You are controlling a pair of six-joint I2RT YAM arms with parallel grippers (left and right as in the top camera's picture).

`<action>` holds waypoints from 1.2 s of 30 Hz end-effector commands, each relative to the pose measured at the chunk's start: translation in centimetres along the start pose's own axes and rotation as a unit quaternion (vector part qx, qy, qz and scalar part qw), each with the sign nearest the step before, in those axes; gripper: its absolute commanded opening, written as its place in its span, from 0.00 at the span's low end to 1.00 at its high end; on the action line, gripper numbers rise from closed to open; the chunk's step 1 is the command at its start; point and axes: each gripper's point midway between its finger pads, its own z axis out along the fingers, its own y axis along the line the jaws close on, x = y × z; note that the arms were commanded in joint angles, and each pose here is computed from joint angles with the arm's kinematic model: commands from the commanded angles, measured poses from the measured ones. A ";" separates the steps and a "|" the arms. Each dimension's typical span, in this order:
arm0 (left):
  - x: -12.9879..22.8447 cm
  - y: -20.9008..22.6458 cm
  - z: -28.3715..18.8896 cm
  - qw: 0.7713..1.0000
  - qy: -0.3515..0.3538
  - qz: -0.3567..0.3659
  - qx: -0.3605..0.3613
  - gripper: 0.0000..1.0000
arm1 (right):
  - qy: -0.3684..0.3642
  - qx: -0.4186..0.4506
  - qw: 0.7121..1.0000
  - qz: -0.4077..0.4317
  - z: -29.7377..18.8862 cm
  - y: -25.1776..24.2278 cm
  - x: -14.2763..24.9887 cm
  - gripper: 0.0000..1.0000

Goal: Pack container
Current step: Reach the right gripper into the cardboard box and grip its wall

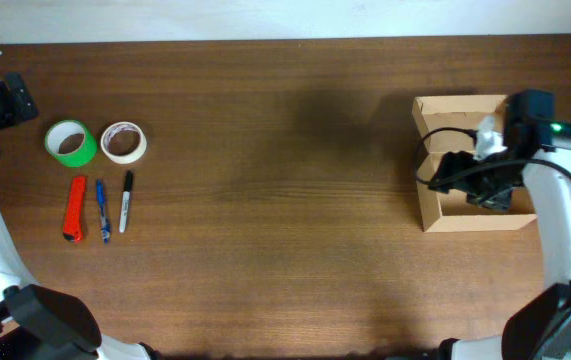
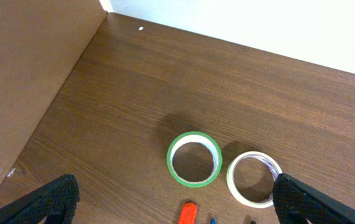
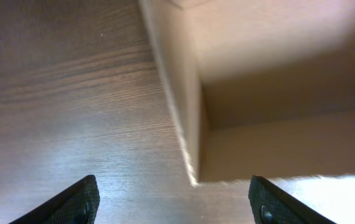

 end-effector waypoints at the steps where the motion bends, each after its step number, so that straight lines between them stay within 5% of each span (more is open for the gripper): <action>1: -0.5 0.5 0.0 1.000 -0.004 0.006 -0.007 0.99 | 0.005 0.038 0.998 -0.043 1.2 0.3 -0.7 0.78; 8: -0.5 0.5 0.0 1.000 -0.004 0.006 -0.007 0.99 | -0.011 0.080 0.993 -0.091 3.6 -0.7 -3.4 0.74; 13: -0.5 0.5 0.0 1.000 -0.004 0.006 -0.007 0.99 | 0.001 0.083 0.991 -0.100 5.1 -1.1 -3.8 0.58; 22: -0.5 0.5 0.0 1.000 -0.004 0.006 -0.007 0.99 | 0.021 0.087 0.989 -0.117 7.2 -0.3 -3.7 0.46; 24: -0.5 0.5 0.0 1.000 -0.004 0.006 -0.007 0.99 | 0.021 0.100 0.988 -0.120 7.5 -0.2 -3.7 0.37; 27: -0.5 0.5 0.0 1.000 -0.004 0.006 -0.007 0.99 | 0.013 0.111 0.986 -0.126 7.7 0.6 -3.9 0.04; 36: -0.5 0.5 0.0 1.000 -0.004 0.006 -0.007 0.99 | -0.008 0.101 0.983 -0.151 7.4 4.3 -4.5 0.04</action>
